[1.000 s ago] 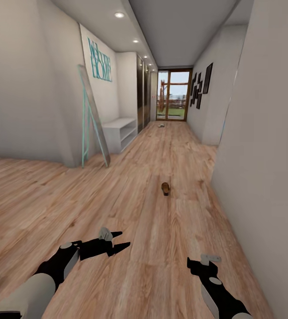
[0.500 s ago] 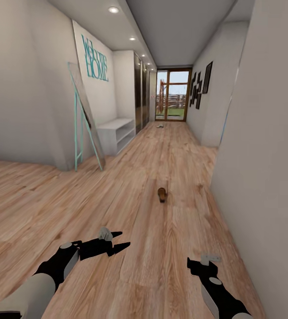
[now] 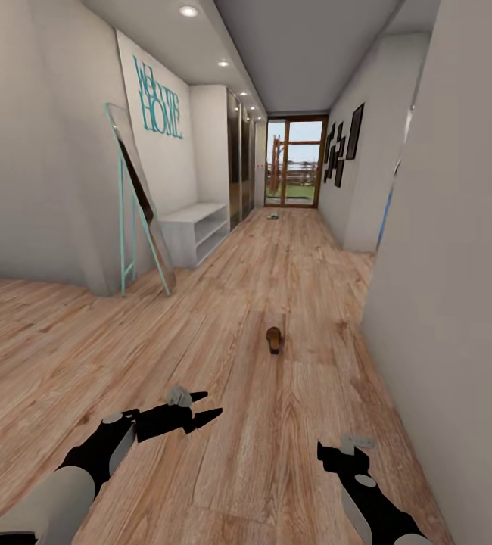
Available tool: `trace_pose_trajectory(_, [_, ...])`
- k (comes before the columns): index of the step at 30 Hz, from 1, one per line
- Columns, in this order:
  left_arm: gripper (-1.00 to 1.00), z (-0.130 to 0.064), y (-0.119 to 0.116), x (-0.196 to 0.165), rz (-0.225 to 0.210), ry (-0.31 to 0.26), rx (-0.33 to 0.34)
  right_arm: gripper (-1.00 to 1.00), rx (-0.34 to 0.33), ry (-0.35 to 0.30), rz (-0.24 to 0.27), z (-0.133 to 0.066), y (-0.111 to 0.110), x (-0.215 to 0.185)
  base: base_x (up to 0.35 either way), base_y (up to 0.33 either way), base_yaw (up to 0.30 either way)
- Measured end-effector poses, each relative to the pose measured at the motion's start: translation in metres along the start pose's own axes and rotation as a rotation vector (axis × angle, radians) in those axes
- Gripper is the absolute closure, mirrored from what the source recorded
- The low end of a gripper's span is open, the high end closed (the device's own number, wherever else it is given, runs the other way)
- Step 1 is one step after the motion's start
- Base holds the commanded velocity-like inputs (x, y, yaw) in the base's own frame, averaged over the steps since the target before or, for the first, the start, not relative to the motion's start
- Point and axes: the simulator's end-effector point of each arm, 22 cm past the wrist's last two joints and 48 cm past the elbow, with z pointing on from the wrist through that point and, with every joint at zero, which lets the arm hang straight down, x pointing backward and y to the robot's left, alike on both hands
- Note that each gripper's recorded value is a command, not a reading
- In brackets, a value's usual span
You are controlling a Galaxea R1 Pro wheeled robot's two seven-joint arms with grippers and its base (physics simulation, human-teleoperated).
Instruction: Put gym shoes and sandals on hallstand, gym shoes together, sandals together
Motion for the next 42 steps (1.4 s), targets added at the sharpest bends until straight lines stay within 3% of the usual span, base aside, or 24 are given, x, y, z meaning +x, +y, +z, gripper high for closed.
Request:
trace_pose_trajectory(4, [-1.00,-0.007,0.002,-0.004,-0.017,-0.009,0.006,-1.00,0.001,-0.001,-0.003,0.000,-0.001,0.006,0.000,0.000,0.000])
trace_pose_trajectory(14, [-1.00,-0.011,-0.005,-0.013,-0.031,-0.043,0.046,-1.00,0.000,-0.098,0.011,-0.001,-0.001,-0.031,0.000,0.000,0.000])
trace_pose_trajectory(28, [-1.00,-0.016,0.021,-0.027,-0.052,-0.111,-0.062,-1.00,-0.006,-0.158,0.021,-0.003,0.002,-0.064,0.000,0.000,0.000])
trace_pose_trajectory(29, [-1.00,-0.032,0.088,-0.028,-0.076,-0.132,-0.376,-1.00,-0.012,-0.218,0.030,-0.007,0.004,-0.095,0.000,0.000,0.000])
trace_pose_trajectory(30, [-1.00,-0.050,0.127,-0.024,-0.081,-0.129,-0.576,-1.00,-0.012,-0.213,0.031,-0.006,0.004,-0.094,0.000,0.000,0.000])
trace_pose_trajectory(31, [-1.00,-0.054,0.137,-0.025,-0.076,-0.138,-0.644,-1.00,-0.011,-0.191,0.028,-0.005,0.004,-0.090,0.000,0.000,0.000])
trace_pose_trajectory(36, [-1.00,-0.071,0.161,-0.026,-0.066,-0.160,-0.834,-1.00,-0.015,-0.106,0.017,-0.003,0.005,-0.076,0.000,0.000,0.000])
trace_pose_trajectory(42, [-1.00,-0.095,0.181,-0.022,-0.078,-0.163,-1.006,-1.00,-0.028,-0.157,0.022,-0.014,0.009,-0.128,0.000,0.000,0.000])
